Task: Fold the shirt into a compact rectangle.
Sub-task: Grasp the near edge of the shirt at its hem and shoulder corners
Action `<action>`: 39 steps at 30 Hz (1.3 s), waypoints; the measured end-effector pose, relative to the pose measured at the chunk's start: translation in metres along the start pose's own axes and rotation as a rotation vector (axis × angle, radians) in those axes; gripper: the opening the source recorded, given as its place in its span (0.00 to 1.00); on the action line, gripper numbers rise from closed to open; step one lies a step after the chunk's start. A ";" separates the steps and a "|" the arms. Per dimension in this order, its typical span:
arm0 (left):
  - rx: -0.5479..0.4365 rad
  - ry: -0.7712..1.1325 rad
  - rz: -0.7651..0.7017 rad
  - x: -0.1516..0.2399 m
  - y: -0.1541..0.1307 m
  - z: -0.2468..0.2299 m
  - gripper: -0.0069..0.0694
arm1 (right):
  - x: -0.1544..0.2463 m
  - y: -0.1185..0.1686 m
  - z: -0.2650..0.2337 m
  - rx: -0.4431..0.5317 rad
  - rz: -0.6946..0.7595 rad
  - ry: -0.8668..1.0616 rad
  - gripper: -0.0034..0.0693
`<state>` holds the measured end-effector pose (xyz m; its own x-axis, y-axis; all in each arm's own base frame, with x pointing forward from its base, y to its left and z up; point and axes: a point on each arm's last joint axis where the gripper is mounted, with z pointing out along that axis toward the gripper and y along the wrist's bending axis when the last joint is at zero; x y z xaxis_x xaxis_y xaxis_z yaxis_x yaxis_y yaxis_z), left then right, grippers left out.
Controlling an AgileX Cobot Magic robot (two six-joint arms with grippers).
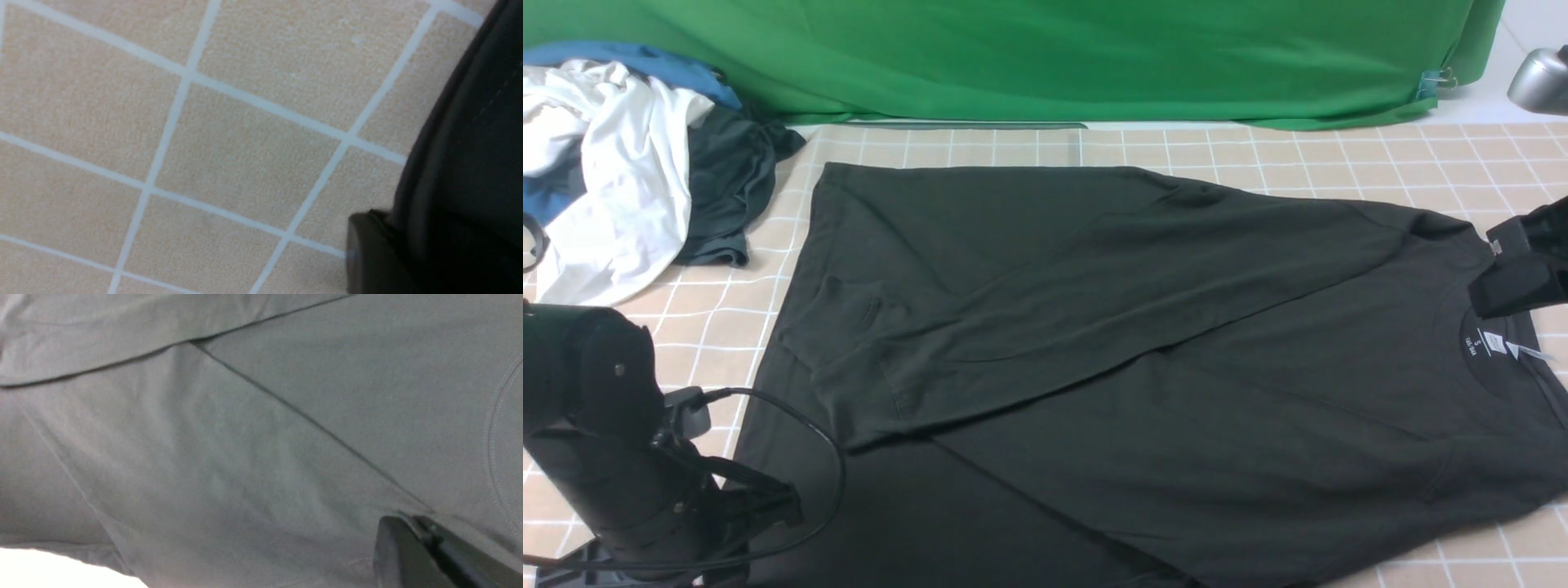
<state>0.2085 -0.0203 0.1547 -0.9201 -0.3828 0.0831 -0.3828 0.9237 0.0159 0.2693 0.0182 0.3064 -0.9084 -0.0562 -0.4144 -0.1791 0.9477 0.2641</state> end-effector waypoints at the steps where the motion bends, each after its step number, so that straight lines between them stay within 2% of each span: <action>1: 0.001 -0.001 0.006 0.000 0.000 -0.001 0.19 | 0.001 0.000 0.000 -0.003 -0.001 0.011 0.10; 2: 0.002 -0.005 0.009 0.000 0.000 -0.002 0.15 | 0.002 0.000 0.000 -0.005 -0.001 0.018 0.10; 4: 0.000 -0.009 0.014 0.000 0.000 -0.004 0.13 | 0.003 0.000 0.000 0.002 -0.007 0.029 0.10; 10: 0.021 -0.076 0.028 0.011 0.006 -0.029 0.13 | 0.012 -0.009 0.001 0.093 0.018 0.118 0.13; 13: 0.056 -0.125 0.024 0.019 0.009 -0.043 0.13 | 0.021 -0.013 0.007 0.119 0.069 0.159 0.25; 17: 0.086 -0.175 0.023 0.024 0.011 -0.054 0.13 | 0.041 -0.011 0.029 0.130 0.083 0.225 0.59; 19: 0.093 -0.187 0.023 0.025 0.012 -0.056 0.13 | 0.051 -0.009 0.042 0.129 0.079 0.247 0.72; 23: 0.104 -0.209 0.023 0.024 0.011 -0.057 0.13 | 0.070 -0.005 0.072 0.129 0.065 0.310 0.85; 36: 0.119 -0.240 0.023 0.021 0.009 -0.058 0.13 | 0.078 0.001 0.133 0.139 -0.004 0.390 0.86; 39: 0.119 -0.240 0.023 0.021 0.009 -0.058 0.13 | 0.077 -0.001 0.137 0.144 -0.020 0.398 0.80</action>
<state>0.1901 -0.0187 0.2142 -0.9165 -0.3681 -0.1566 -0.3557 0.9290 -0.1016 0.2515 0.0561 0.1552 -0.9854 -0.1649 -0.0420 -0.1689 0.9778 0.1236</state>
